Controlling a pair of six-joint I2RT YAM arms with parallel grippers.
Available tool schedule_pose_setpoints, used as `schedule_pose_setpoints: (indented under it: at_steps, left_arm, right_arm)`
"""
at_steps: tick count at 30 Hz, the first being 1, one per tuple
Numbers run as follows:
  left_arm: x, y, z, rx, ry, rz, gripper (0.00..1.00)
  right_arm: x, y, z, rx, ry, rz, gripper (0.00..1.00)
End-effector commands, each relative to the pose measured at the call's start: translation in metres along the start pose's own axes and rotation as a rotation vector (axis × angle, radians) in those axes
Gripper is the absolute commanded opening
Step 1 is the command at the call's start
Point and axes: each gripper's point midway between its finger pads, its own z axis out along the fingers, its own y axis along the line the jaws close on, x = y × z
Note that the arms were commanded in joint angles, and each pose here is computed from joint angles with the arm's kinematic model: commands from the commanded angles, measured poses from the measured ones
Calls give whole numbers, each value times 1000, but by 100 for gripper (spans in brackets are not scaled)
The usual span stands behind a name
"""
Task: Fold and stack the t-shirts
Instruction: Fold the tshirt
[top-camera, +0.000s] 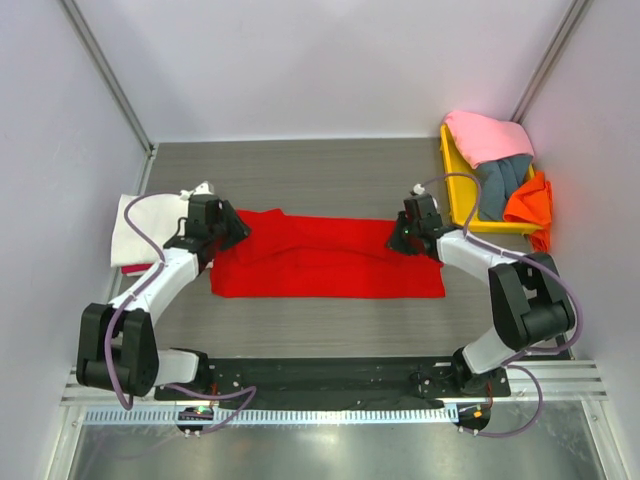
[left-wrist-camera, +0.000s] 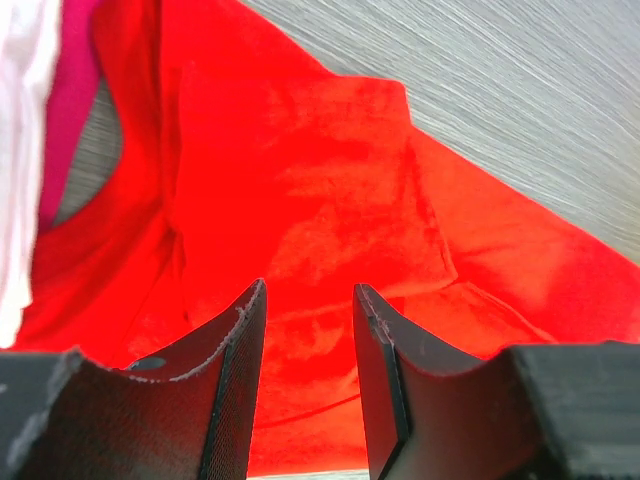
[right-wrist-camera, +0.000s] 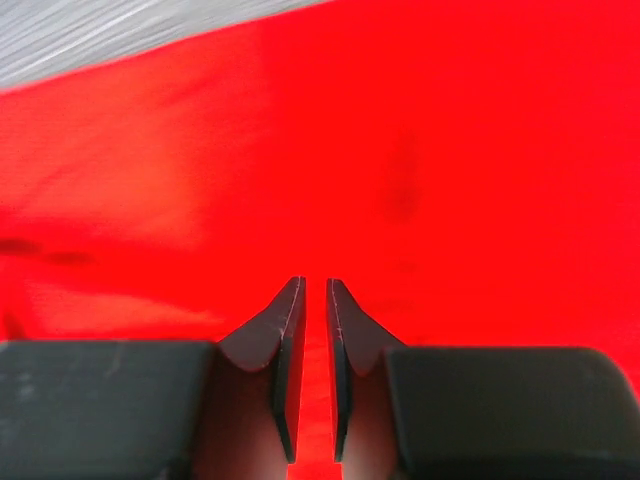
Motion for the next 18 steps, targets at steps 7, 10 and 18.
schedule_pose_setpoints:
  at_steps: [7, 10, 18]
  left_arm:
    - [-2, -11, -6, 60, -20, -25, 41]
    - [1, -10, -12, 72, -24, -27, 41]
    - [6, -3, -27, 71, -39, -18, 42]
  right_arm:
    - [-29, 159, 3, -526, 34, -66, 41]
    - [-23, 188, 24, -589, 93, -88, 42]
    - [19, 216, 61, -601, 223, -80, 29]
